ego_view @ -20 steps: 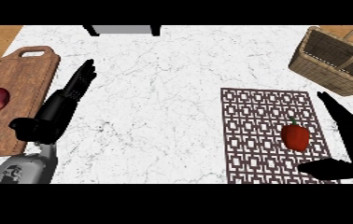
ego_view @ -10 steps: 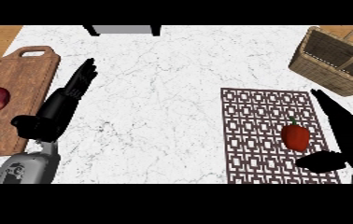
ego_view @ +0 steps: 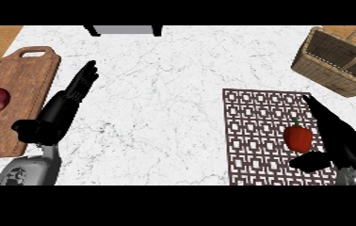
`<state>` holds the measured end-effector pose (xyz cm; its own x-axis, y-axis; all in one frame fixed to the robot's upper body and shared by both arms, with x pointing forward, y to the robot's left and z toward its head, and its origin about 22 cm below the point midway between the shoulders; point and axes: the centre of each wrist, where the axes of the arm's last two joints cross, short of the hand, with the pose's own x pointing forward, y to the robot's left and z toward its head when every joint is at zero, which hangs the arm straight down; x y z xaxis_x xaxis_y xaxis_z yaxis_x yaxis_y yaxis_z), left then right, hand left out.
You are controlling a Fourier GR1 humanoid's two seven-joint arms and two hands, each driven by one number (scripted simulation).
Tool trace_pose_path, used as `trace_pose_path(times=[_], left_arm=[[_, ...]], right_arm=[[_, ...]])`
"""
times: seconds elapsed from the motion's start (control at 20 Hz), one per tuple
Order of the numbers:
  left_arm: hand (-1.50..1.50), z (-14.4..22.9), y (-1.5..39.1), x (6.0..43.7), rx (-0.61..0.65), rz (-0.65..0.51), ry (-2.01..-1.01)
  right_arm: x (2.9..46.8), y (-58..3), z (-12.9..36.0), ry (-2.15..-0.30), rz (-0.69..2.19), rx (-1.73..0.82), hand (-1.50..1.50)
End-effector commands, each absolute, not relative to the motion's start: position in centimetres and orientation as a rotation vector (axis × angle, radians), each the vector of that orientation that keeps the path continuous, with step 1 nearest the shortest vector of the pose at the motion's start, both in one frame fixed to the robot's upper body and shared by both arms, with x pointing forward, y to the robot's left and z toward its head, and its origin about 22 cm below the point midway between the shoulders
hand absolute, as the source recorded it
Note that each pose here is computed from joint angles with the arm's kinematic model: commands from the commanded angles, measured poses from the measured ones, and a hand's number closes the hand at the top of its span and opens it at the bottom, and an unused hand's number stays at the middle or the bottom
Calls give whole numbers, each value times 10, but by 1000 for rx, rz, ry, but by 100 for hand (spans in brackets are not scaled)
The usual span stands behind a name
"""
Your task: Pick the bell pepper from the placemat and place it in the basket
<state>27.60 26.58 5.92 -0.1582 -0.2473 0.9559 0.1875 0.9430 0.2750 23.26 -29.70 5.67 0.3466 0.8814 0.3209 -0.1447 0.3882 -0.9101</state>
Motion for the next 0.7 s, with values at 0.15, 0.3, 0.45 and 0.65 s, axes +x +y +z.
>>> trace_pose_path(times=[0.15,0.3,0.45,0.65], left_arm=[[0,57,272,268,53,-391,-1676],[0,62,255,290,59,-390,-1693],[0,48,264,292,44,-377,-1692],[0,67,248,290,46,-385,-1693]], right_arm=[[243,-299,55,-921,826,-939,-150],[238,-303,50,-894,823,-922,-150],[247,-306,28,-899,821,-891,-150],[253,-304,22,-887,853,-828,-150]])
